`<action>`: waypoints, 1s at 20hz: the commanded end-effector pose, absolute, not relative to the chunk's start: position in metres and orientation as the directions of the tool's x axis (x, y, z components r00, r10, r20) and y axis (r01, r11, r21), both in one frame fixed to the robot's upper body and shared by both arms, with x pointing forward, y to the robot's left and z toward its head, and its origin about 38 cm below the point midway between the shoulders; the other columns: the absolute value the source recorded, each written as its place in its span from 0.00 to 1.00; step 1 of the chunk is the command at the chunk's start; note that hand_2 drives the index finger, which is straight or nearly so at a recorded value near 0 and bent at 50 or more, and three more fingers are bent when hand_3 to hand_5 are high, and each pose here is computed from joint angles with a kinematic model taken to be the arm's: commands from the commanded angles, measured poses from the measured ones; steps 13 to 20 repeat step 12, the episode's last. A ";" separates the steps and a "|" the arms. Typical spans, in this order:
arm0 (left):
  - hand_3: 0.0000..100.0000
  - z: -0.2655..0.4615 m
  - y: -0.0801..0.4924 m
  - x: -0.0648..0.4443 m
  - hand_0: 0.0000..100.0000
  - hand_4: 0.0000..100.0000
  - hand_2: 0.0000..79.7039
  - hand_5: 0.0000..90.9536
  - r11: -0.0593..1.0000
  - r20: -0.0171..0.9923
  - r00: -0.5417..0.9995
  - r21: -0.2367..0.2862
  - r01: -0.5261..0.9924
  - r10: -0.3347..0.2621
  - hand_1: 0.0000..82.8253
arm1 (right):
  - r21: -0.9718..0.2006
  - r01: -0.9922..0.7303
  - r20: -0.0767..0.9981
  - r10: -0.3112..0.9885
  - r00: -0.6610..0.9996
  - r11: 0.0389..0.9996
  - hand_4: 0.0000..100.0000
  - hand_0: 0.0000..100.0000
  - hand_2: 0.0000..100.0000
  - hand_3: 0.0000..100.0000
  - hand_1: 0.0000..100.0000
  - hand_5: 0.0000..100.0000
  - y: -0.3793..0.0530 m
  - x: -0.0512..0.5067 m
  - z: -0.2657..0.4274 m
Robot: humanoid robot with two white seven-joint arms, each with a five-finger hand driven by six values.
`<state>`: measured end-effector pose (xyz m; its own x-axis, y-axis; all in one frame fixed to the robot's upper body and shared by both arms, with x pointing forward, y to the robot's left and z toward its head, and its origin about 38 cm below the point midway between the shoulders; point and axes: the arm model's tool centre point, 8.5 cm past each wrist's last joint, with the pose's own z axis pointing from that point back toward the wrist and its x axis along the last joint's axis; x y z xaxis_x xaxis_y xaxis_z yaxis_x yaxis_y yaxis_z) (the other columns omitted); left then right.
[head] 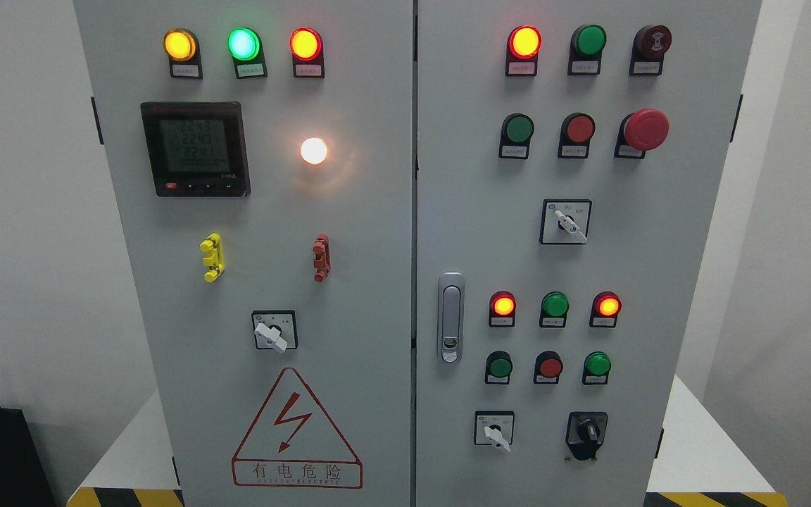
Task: Turn on light switch 1
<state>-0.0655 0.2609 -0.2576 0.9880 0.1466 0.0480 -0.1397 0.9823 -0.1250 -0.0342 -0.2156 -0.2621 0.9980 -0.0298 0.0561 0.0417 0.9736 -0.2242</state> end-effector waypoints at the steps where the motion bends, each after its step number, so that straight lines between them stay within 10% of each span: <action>1: 0.00 -0.259 0.255 -0.073 0.17 0.00 0.00 0.00 0.992 -0.036 0.998 -0.116 0.051 -0.056 0.00 | -0.223 0.041 0.055 -0.029 0.998 0.974 0.00 0.12 0.00 0.00 0.39 0.00 -0.215 -0.034 -0.262; 20: 0.00 -0.261 0.257 -0.058 0.16 0.00 0.00 0.00 0.996 -0.013 0.998 -0.067 0.055 -0.056 0.00 | -0.224 0.042 0.055 -0.031 0.998 0.974 0.00 0.12 0.00 0.00 0.39 0.00 -0.216 -0.034 -0.262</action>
